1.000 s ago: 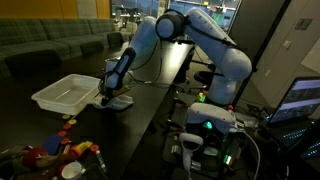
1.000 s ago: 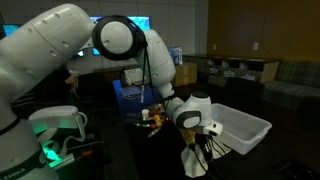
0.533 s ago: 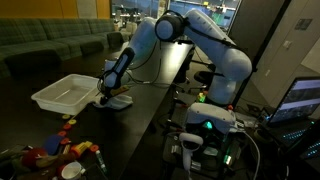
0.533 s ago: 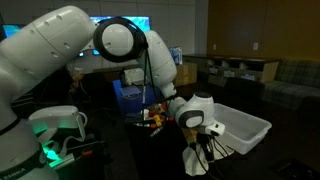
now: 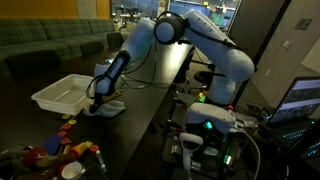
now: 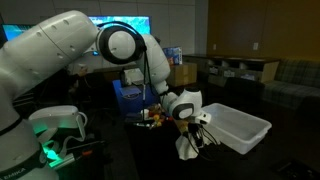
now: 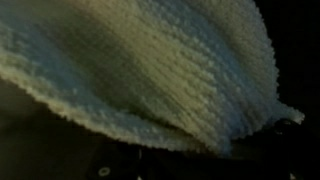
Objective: Use the cloth to push the objects on the counter to the left, then put it in the box
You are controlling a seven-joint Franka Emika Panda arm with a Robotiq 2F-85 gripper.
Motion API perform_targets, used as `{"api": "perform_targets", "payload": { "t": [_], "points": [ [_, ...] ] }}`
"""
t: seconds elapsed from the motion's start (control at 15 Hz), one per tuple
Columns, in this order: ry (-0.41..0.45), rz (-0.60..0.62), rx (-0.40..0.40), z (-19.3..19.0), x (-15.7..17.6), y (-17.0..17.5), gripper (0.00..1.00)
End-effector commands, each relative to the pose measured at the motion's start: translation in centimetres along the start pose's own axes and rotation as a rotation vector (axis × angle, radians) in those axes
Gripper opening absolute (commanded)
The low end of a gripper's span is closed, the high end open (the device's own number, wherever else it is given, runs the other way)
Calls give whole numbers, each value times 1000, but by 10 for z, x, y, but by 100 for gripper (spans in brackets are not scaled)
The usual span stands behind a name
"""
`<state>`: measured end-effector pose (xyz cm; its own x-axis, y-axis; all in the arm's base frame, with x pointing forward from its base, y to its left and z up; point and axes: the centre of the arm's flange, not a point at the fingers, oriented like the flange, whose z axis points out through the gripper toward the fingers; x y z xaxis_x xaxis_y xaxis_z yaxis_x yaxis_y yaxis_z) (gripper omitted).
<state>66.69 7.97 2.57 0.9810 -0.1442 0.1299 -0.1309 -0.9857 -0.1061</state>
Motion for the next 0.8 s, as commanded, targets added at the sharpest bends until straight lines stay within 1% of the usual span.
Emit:
{"api": "perform_targets", "payload": {
  "t": [0.0,0.33,0.73],
  "points": [
    [-4,-112,40,16,-9,-54,8],
    [-17,-227,91,16,-30,-108,8],
    [-28,-340,160,5,-51,-159,8]
  ]
}}
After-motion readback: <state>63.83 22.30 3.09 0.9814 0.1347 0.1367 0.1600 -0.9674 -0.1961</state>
